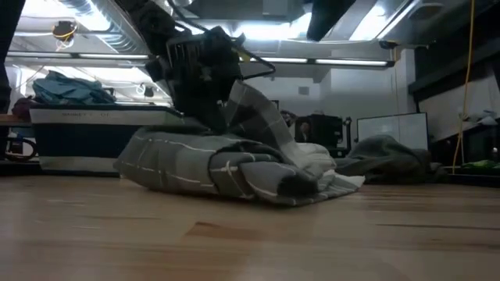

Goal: Fold towel
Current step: Fold the gray patterned towel

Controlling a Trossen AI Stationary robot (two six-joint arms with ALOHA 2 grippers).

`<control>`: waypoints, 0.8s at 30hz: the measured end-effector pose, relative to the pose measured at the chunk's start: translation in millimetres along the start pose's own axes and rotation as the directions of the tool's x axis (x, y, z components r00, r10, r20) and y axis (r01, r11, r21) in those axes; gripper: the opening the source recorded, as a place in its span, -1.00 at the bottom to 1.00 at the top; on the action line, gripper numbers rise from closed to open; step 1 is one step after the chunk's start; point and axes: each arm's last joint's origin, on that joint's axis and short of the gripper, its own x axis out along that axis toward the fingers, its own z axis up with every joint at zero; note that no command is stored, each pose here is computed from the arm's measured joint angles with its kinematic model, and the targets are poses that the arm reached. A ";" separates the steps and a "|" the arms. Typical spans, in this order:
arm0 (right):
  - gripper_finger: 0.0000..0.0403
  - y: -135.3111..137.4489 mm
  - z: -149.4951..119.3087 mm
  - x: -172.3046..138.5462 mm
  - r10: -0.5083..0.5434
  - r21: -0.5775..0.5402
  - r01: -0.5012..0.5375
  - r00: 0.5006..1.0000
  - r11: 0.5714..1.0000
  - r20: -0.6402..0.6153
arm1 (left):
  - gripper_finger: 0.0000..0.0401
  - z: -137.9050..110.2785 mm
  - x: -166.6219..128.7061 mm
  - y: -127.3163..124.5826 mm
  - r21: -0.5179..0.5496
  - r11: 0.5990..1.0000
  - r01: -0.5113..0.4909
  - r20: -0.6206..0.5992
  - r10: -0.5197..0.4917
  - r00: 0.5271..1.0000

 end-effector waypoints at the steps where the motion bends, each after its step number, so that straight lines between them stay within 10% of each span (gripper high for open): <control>1: -0.76 0.9 0.8 6.3 0.004 -0.008 -0.004 1.000 1.000 0.005 | -1.00 -0.2 -0.3 1.6 0.009 1.000 -0.020 0.006 0.020 1.000; 13: -0.76 -14.2 2.2 89.7 -0.025 0.029 0.026 0.999 0.999 -0.041 | -0.94 -1.1 -1.5 8.6 0.116 0.977 -0.177 0.031 0.175 0.984; 24: -0.76 -5.3 -1.7 135.9 0.277 0.093 -0.274 0.961 0.957 -0.017 | -0.57 0.7 -6.4 16.0 0.102 0.962 -0.254 0.052 0.250 0.967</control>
